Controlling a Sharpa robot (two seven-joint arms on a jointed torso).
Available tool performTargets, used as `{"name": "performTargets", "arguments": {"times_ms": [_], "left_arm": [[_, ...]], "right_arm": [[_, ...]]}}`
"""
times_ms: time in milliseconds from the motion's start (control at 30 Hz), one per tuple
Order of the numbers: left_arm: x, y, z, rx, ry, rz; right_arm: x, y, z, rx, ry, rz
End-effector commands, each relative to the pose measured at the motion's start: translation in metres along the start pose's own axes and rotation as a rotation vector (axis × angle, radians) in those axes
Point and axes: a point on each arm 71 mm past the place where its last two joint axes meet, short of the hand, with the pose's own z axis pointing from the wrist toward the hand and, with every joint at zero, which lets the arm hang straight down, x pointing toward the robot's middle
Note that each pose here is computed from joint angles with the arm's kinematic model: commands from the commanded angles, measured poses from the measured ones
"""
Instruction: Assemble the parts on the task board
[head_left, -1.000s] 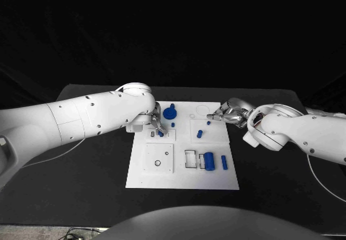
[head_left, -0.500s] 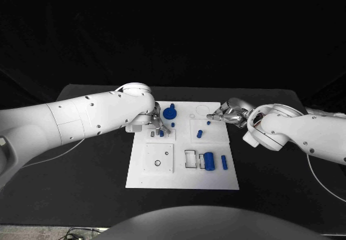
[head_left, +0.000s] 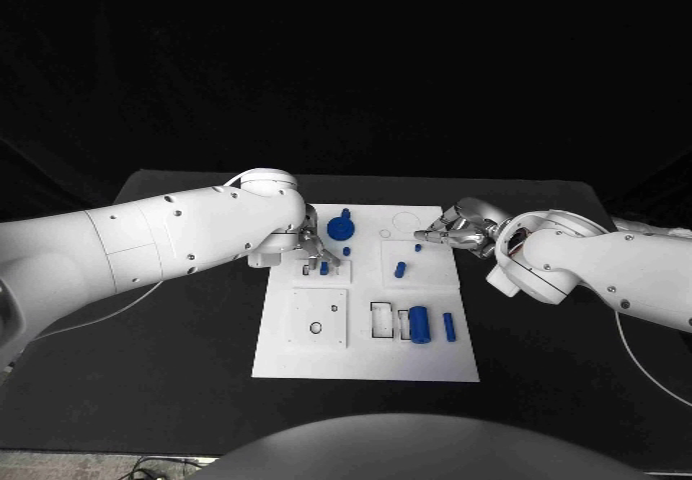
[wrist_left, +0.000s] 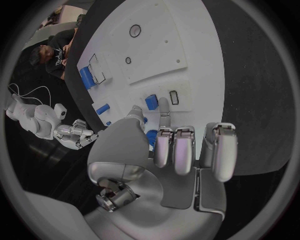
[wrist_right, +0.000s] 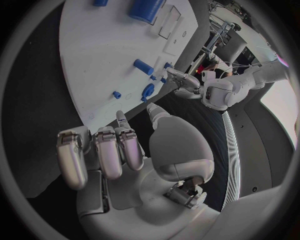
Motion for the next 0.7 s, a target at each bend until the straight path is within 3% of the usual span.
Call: {"name": "performTargets", "arguments": {"times_ms": [33,267,467,600,700], "left_arm": [[-0.0045,0.0001,-0.0029,0.037,-0.085,-0.039],[-0.0142,0.0109,-0.0163,0.152,-0.233,-0.179],[-0.0198,0.023,-0.0256,0.249,-0.318,-0.334],[-0.0222,0.0336,-0.0285,0.267,-0.353,-0.405],[-0.0227,0.0429,-0.027,0.247,-0.341,-0.417]], "right_arm": [[0.001,0.0,0.0,-0.003,0.01,-0.011],[0.001,-0.002,0.0,0.0,0.008,-0.01],[0.001,-0.004,0.0,0.003,0.005,-0.01],[0.001,-0.004,0.0,0.004,0.005,-0.01],[0.001,-0.004,0.0,0.003,0.005,-0.01]]}}
